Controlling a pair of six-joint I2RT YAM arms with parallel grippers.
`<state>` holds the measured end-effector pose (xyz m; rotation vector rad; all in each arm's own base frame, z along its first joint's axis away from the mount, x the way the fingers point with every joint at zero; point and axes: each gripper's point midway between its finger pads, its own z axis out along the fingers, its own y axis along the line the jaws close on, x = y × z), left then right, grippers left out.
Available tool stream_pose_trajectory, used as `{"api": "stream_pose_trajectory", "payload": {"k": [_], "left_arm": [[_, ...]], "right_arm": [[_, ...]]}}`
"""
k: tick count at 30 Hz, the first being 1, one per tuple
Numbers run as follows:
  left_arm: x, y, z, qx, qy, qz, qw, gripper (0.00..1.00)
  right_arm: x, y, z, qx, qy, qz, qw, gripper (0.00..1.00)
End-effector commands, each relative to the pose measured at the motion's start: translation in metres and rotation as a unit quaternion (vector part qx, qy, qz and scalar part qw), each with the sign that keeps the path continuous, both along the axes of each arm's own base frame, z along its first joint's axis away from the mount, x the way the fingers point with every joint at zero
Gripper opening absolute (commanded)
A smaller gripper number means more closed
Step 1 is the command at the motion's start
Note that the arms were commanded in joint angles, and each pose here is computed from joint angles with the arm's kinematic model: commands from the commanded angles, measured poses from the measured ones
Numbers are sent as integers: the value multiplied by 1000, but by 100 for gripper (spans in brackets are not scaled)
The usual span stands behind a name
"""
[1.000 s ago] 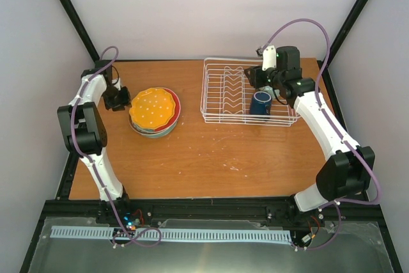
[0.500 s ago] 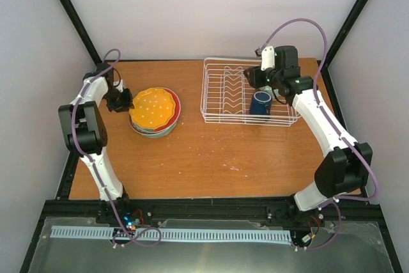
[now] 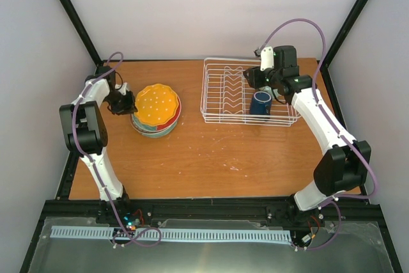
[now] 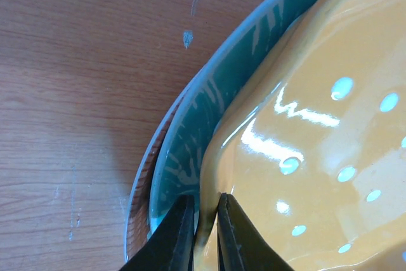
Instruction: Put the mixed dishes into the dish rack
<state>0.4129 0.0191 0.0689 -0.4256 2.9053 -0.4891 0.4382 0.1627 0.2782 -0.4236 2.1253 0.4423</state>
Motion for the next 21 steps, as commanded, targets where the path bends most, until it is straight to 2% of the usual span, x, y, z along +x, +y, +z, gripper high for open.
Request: {"api": "stream_pose_trajectory", "payload": {"k": [1, 11, 21], "left_arm": [[8, 4, -2, 8, -15, 0, 1000, 1], [-7, -9, 14, -19, -35, -15, 999, 1], [-31, -23, 36, -46, -60, -7, 997, 1]], "right_arm": [[3, 6, 10, 7, -6, 7, 1000, 50], [6, 27, 27, 48, 1, 45, 998, 51], [-7, 114, 41, 79, 23, 168, 982, 54]]}}
